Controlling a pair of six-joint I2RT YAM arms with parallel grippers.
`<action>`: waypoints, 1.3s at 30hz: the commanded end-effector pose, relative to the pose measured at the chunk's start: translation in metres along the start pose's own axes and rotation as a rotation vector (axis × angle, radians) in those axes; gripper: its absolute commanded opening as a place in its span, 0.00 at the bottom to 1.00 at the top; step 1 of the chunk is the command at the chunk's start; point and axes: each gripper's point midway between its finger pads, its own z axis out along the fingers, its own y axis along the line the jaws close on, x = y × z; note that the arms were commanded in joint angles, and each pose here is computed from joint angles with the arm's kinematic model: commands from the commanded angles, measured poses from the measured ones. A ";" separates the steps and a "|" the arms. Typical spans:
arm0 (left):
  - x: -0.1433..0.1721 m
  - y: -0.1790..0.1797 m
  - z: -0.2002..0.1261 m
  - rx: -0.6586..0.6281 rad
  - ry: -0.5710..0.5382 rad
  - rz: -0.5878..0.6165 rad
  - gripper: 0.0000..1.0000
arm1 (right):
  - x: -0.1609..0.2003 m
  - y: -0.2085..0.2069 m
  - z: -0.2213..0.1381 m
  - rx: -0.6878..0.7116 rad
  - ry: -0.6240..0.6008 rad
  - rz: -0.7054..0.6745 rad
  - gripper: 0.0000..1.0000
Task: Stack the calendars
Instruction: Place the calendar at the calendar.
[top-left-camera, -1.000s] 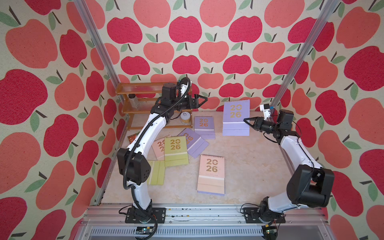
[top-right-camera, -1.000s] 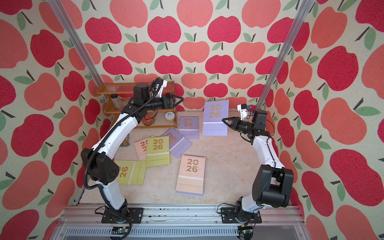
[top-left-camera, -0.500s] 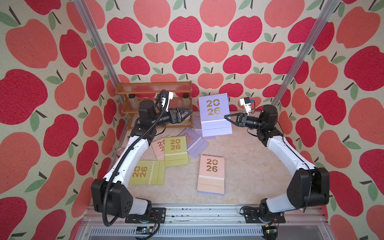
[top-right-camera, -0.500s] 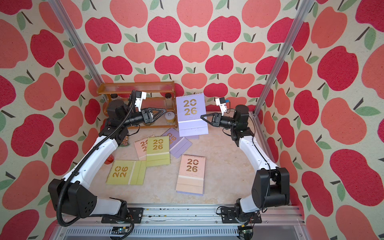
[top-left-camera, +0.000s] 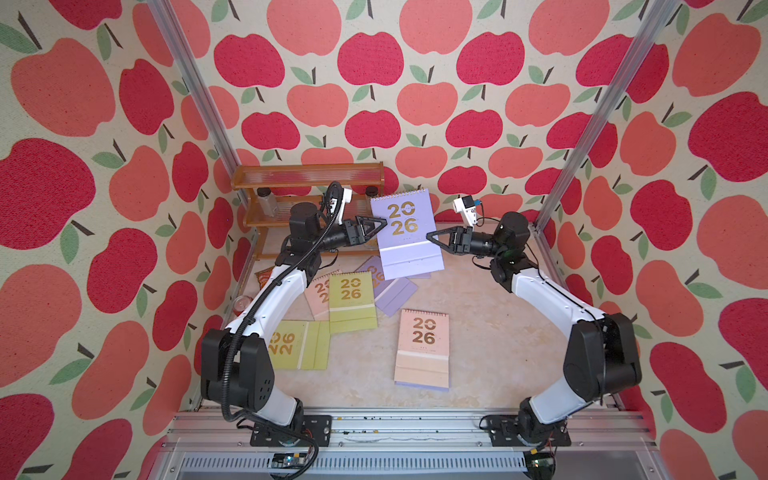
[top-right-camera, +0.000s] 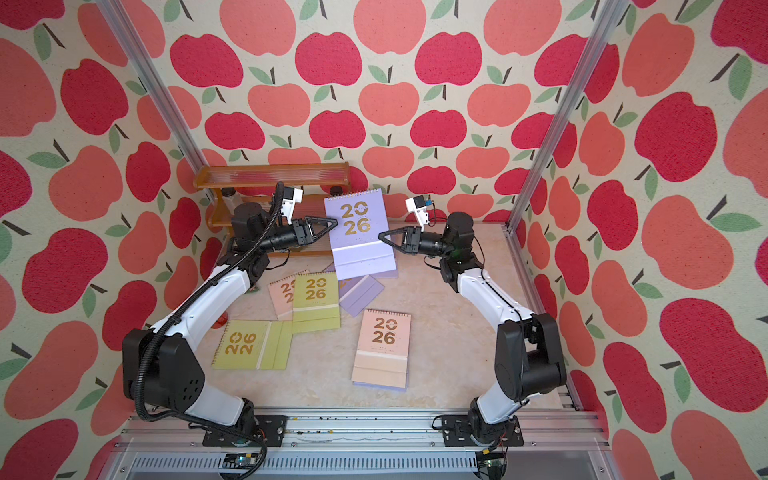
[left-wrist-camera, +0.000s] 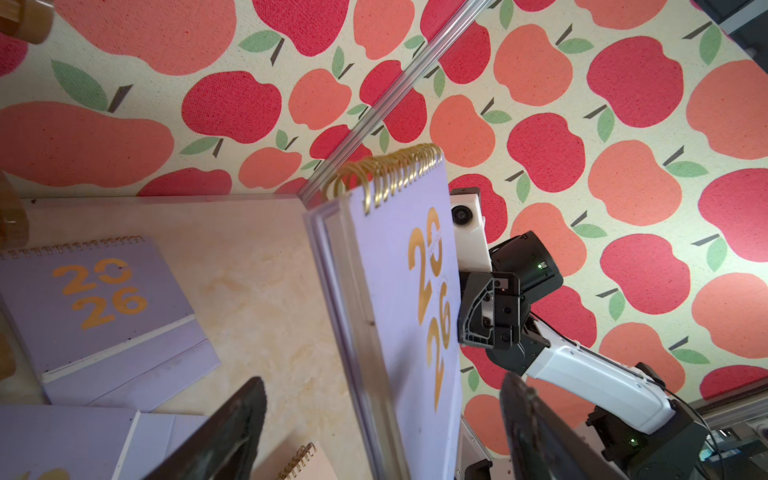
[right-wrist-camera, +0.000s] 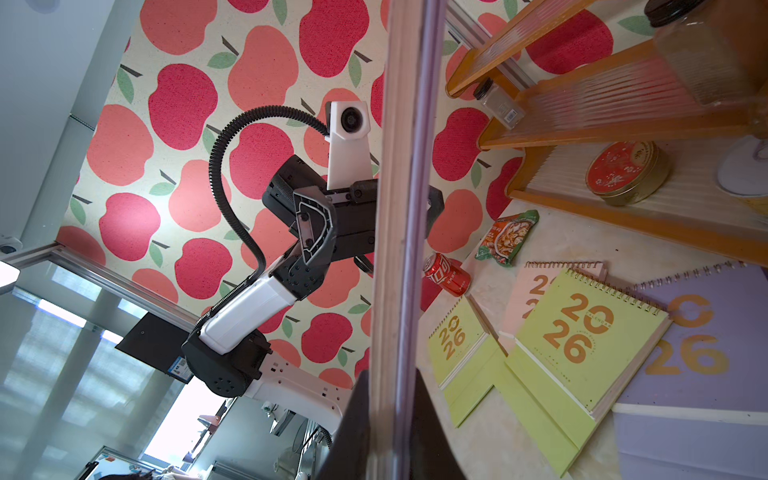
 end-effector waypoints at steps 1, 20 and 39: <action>-0.006 -0.004 0.000 0.040 -0.019 0.023 0.78 | -0.008 0.025 0.007 -0.069 0.002 -0.083 0.00; -0.012 -0.009 0.001 0.107 -0.005 0.033 0.00 | 0.029 -0.012 0.009 0.012 0.152 -0.046 0.41; 0.016 -0.045 0.028 0.253 0.166 0.109 0.00 | 0.025 -0.001 -0.047 0.050 0.172 -0.264 0.61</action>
